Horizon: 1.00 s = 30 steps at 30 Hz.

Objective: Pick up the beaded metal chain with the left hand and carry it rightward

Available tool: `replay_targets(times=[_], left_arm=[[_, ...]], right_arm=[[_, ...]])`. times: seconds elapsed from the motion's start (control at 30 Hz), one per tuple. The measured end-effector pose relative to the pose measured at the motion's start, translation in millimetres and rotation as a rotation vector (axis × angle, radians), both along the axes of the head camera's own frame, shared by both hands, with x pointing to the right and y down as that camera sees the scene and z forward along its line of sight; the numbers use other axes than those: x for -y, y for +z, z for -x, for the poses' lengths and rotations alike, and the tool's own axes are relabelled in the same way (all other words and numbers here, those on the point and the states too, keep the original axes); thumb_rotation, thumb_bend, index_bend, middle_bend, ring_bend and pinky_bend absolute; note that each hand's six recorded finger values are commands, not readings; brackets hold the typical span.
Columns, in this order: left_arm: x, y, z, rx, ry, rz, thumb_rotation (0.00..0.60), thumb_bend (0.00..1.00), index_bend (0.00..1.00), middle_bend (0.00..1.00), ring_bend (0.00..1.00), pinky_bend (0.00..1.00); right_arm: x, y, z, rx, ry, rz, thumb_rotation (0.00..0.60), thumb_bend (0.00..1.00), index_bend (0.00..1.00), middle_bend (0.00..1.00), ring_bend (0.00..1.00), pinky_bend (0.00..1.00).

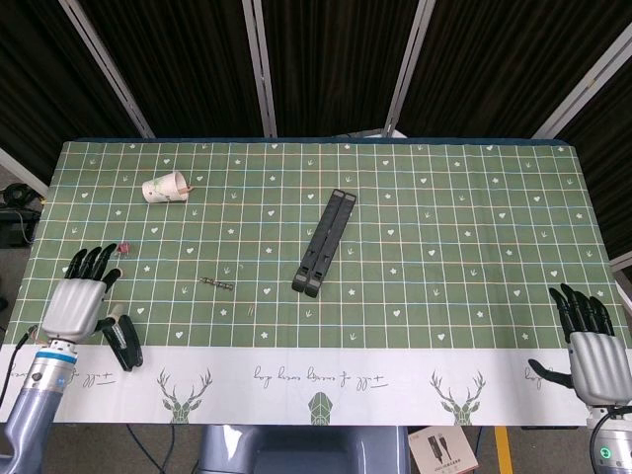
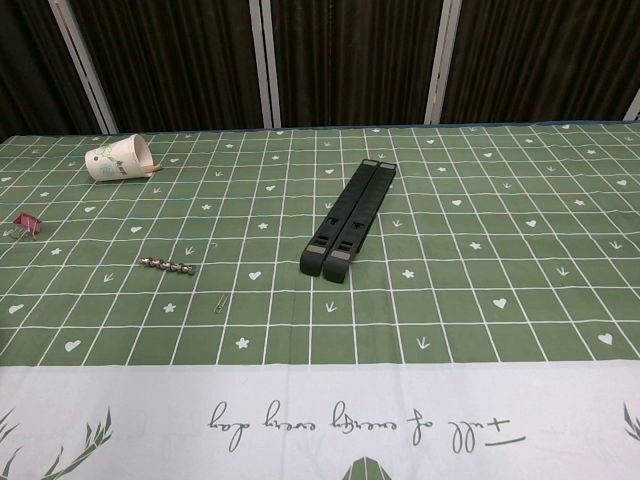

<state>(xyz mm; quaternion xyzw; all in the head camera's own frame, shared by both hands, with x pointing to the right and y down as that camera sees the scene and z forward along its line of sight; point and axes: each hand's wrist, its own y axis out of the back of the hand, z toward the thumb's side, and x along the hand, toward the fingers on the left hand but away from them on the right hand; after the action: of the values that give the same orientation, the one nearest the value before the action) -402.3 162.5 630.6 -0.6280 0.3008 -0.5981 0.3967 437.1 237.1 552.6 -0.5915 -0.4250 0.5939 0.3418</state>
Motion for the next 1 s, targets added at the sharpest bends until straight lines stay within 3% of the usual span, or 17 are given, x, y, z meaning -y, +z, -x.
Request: replay_targets(times=[0.27,0.57,1.0], left_arm=[[26,51,-34,0.035,0.034,0.037,0.600,0.32,0.41,0.00,0.00,0.00],[44,91,-76,0.037,0.077,0.082,0.600,0.32,0.45,0.00,0.00,0.00],[51,113,-102,0.057,0.091,0.120,0.600,0.32,0.48,0.00,0.00,0.00]], right_arm=[[0,0,-1,0.004,0.008,0.004,0.600,0.02,0.00,0.00,0.00,0.00],[0,1,-4,0.012,0.023,0.012,0.600,0.02,0.00,0.00,0.00,0.00],[0,0,-4,0.019,0.031,0.010,0.600,0.02,0.00,0.00,0.00,0.00]])
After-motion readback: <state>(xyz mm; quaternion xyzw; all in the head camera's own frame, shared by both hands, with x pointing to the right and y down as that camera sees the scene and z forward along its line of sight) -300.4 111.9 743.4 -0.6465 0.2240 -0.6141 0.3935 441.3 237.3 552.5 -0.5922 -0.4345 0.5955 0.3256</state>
